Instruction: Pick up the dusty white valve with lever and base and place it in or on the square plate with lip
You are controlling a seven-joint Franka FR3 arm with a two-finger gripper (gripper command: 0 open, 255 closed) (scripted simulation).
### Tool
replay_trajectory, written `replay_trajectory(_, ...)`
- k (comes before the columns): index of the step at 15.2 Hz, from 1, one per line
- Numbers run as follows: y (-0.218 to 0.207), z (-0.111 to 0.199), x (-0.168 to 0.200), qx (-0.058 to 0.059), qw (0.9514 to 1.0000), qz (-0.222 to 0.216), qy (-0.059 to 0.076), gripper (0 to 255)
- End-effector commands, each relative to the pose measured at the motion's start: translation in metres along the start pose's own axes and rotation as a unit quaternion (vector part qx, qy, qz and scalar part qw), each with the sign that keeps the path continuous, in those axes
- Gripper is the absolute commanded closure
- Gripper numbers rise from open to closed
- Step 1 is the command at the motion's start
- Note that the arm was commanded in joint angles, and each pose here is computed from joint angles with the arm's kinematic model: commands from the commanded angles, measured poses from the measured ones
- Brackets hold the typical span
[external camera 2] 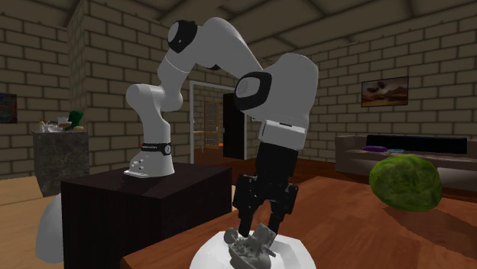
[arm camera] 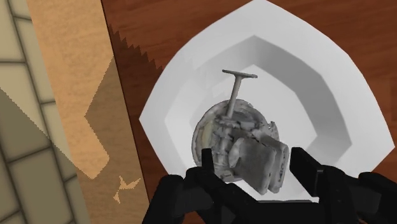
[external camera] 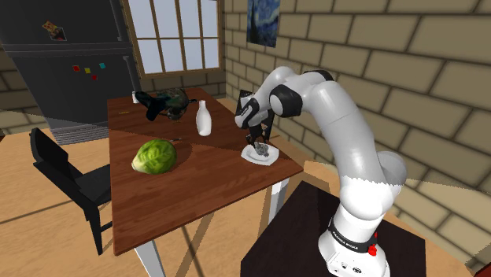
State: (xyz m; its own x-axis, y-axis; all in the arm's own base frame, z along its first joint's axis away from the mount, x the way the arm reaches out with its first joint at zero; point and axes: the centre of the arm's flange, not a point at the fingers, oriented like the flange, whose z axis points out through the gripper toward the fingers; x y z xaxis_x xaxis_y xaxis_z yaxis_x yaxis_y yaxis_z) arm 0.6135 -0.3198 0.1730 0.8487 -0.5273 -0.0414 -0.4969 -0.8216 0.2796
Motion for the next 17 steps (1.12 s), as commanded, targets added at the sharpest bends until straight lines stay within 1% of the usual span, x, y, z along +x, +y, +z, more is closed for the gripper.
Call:
replay_trajectory(1, 0.000, 0.000, 0.000, 0.000, 1.0000, 0.000, 0.000, 0)
replay_trajectory(5, 0.000, 0.000, 0.000, 0.000, 1.0000, 0.000, 0.000, 0)
replay_trajectory(9, 0.000, -0.050, 0.000, 0.000, 1.0000, 0.000, 0.000, 0)
replay_trajectory(17, 0.000, -0.050, 0.000, 0.000, 1.0000, 0.000, 0.000, 0)
